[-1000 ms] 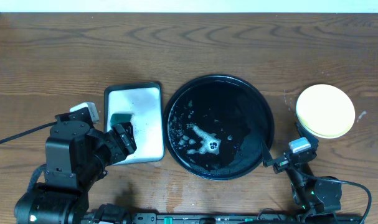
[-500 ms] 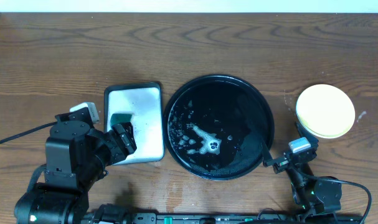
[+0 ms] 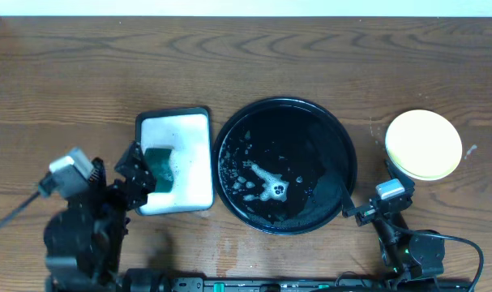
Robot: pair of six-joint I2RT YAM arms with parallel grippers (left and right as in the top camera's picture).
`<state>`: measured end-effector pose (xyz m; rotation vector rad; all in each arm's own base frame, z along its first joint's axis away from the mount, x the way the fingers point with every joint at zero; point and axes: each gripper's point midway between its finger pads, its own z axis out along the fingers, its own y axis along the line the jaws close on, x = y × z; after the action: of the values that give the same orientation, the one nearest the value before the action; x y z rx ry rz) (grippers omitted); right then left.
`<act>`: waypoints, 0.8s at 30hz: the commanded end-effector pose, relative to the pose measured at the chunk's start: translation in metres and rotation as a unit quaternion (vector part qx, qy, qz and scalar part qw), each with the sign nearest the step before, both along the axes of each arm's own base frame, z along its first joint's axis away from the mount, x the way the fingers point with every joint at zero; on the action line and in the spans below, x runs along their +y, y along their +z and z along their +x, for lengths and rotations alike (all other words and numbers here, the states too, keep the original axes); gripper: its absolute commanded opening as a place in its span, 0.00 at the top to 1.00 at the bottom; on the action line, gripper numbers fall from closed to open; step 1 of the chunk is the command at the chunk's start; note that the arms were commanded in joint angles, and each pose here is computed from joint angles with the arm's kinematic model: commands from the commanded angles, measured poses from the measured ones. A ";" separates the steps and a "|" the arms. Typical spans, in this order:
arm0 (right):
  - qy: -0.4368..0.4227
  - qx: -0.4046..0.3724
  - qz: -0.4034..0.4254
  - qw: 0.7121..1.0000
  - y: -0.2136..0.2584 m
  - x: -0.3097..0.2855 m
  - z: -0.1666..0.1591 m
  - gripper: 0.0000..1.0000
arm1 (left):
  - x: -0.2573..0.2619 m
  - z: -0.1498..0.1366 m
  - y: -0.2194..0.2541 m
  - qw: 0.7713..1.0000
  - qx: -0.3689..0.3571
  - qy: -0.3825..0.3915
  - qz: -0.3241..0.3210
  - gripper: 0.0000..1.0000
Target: Clean dirty plates on tray and stack at the side
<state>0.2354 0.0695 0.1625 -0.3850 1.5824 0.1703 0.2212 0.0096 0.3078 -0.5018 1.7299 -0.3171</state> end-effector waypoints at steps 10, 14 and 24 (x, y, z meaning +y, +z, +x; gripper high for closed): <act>-0.006 -0.002 -0.004 1.000 -0.001 -0.002 0.001 0.01 | 0.006 -0.004 -0.069 0.994 -0.097 0.005 0.042 0.17; -0.006 -0.002 -0.004 1.000 -0.001 -0.002 0.001 0.01 | 0.002 0.010 -0.092 0.994 -0.102 -0.007 0.039 0.17; -0.006 -0.002 -0.004 1.000 -0.001 -0.002 0.001 0.01 | 0.002 0.025 -0.145 0.996 -0.084 -0.010 0.038 0.17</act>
<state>0.2354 0.0695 0.1625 -0.3850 1.5824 0.1703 0.2462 0.0125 0.1641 -0.4126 1.5770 -0.3034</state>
